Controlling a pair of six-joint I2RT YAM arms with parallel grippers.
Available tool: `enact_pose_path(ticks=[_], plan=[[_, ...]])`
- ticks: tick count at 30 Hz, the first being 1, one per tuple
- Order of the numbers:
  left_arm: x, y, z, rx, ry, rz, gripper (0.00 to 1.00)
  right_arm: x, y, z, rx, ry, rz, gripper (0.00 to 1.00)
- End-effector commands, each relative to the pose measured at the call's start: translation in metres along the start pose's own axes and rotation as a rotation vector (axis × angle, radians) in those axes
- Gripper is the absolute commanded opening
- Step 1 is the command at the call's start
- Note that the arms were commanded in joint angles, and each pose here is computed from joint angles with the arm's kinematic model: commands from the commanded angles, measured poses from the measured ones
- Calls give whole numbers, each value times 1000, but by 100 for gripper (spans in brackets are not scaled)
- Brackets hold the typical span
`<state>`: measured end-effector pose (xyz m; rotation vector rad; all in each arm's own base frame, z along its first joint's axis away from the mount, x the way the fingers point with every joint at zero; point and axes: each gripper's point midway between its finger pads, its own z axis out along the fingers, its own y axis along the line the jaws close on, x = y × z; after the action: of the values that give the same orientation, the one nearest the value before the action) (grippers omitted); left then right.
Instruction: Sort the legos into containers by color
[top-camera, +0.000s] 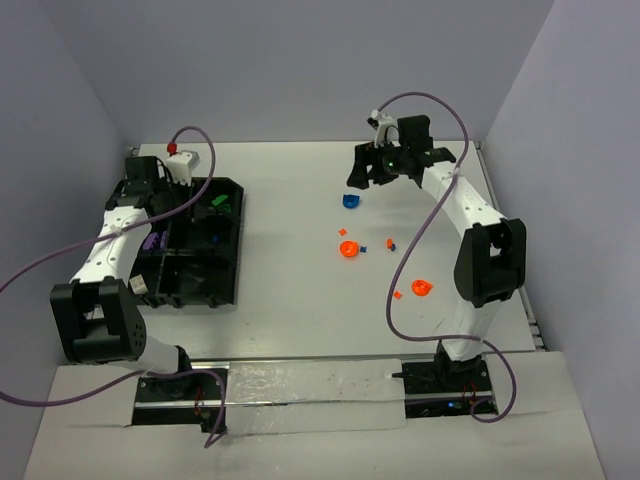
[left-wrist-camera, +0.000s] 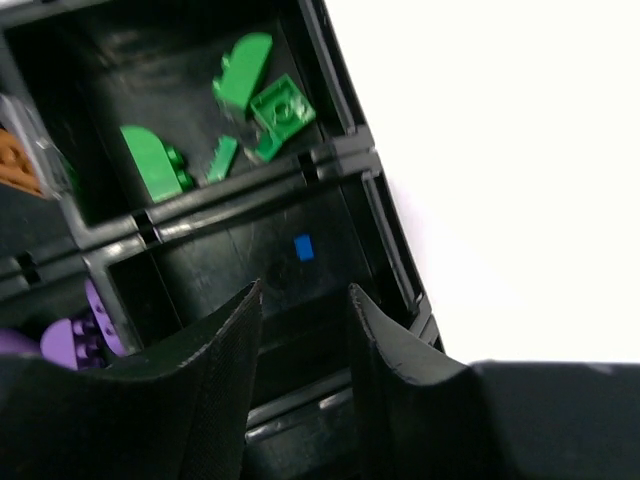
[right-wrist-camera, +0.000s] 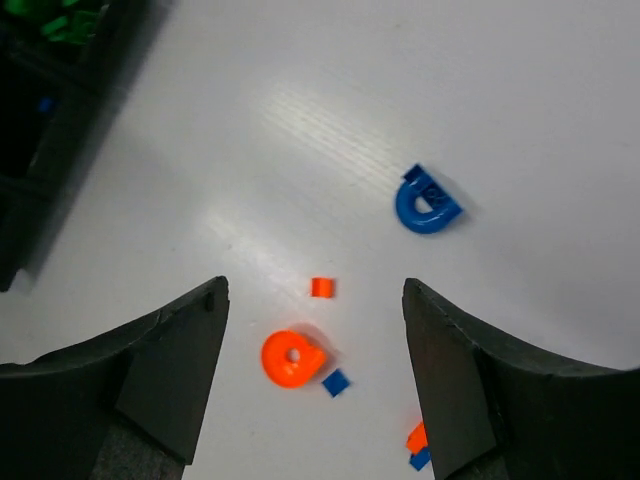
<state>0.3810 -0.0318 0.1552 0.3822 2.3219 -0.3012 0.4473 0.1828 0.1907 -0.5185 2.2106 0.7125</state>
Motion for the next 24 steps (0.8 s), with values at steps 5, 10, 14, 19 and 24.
enact_pose_path(ticks=[5,10,14,19,24], plan=[[-56,-5,-21,15,-170,6,46,32,-27,35,-92,128,194,62],[-66,-7,-31,12,-187,24,46,52,-27,46,-214,94,469,62],[-71,-11,-39,21,-203,38,47,51,-44,49,-219,52,637,65],[-70,-12,-40,27,-189,39,47,41,-69,57,-222,-68,725,62],[-68,-9,-40,21,-155,60,47,53,-82,78,-244,-73,828,57]])
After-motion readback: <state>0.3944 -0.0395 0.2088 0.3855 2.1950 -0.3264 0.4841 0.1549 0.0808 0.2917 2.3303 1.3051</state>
